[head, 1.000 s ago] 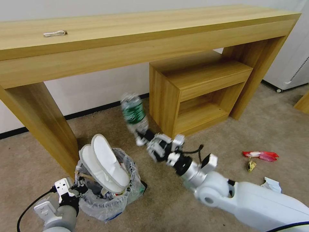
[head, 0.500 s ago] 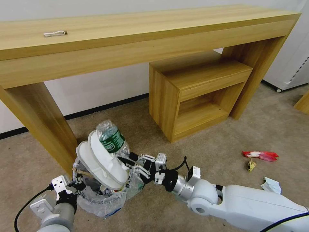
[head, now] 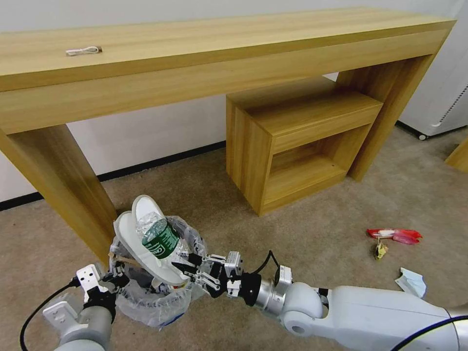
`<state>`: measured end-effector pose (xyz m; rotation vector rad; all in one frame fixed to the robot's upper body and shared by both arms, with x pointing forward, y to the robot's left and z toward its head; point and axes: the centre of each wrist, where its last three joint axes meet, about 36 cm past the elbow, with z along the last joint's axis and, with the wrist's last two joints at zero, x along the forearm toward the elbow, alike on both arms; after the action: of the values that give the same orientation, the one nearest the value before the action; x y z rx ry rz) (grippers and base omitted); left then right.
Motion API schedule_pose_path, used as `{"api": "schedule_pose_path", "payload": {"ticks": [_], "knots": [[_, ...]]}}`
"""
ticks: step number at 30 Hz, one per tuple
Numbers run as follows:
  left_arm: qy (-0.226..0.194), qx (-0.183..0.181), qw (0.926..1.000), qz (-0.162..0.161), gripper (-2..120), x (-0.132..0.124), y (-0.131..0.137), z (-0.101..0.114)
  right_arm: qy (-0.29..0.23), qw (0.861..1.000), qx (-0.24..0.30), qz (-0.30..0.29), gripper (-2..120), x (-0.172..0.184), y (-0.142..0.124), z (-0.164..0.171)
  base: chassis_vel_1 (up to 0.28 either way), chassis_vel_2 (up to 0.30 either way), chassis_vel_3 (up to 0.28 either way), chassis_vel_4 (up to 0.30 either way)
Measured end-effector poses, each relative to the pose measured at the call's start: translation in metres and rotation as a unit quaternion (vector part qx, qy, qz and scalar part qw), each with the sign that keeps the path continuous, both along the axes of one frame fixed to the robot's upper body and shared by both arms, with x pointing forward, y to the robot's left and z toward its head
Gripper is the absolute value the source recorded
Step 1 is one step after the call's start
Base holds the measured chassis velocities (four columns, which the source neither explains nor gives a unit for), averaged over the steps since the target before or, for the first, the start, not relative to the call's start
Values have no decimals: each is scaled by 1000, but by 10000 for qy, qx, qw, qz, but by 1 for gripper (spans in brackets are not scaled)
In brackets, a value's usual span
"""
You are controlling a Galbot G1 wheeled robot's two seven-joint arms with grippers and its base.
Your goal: Pick up the trash bin and place the garbage on the floor into it.
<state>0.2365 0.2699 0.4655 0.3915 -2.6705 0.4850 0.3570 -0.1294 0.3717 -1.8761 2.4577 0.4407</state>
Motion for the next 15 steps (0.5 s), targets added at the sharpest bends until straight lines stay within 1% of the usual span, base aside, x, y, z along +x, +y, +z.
{"api": "schedule_pose_path", "payload": {"ticks": [9,14,15], "knots": [[-3,8,10000,-30,1,-2,-2,3,65,9997,-232,-93,18,4,6,-7,0,0,0,0],[-38,-4,10000,-60,1,-4,-4,7,-16,9996,-267,-39,18,10,18,-3,0,0,0,0],[-48,-8,10000,-54,1,-5,-5,9,-39,9996,-284,19,18,11,24,-2,0,0,0,0]]}}
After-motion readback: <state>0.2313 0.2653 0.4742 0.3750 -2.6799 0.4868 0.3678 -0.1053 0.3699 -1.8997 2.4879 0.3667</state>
